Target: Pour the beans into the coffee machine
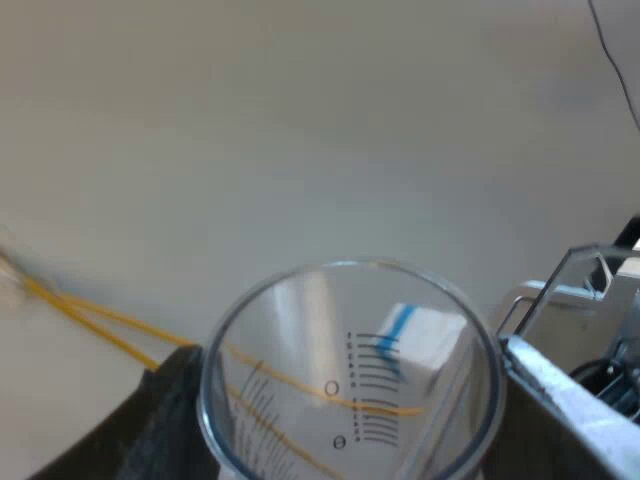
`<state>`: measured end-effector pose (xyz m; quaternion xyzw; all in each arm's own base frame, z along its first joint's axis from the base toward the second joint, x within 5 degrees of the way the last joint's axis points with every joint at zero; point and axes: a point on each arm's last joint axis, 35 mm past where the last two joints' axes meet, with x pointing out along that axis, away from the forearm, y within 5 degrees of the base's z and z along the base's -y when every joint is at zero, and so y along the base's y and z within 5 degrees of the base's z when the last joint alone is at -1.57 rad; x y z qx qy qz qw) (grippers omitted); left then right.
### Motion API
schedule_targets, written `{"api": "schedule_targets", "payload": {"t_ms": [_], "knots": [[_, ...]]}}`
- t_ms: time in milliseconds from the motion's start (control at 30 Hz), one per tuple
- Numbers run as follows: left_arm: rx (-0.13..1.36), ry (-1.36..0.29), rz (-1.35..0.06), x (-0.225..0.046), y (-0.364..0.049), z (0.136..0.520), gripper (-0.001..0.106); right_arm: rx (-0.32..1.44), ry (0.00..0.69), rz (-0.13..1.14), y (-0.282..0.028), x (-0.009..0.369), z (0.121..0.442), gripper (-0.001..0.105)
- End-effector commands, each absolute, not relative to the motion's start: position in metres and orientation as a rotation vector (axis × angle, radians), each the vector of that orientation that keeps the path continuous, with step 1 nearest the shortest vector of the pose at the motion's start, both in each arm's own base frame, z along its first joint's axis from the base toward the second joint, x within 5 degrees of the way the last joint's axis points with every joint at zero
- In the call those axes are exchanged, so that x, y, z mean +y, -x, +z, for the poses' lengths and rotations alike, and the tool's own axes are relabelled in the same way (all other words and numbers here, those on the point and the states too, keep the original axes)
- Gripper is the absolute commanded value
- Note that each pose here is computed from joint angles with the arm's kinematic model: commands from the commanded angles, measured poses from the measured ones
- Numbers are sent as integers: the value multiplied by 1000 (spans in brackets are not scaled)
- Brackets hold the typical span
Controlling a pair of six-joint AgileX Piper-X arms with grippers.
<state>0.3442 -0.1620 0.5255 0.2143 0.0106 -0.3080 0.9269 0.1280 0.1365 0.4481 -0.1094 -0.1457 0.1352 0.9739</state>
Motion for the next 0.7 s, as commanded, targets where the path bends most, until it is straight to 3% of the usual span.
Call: {"api": "schedule_targets", "payload": {"t_ms": [33,567,700], "knots": [[-56,-573,-646,-168,-339,532,0,-313,220,273,-127,135,453,78],[-285,-1208,-652,-182,-337,528,0,-313,217,273,-127,134,453,78],[-316,-1284,-661,-184,-339,525,0,-313,217,273,-127,134,453,78]]}}
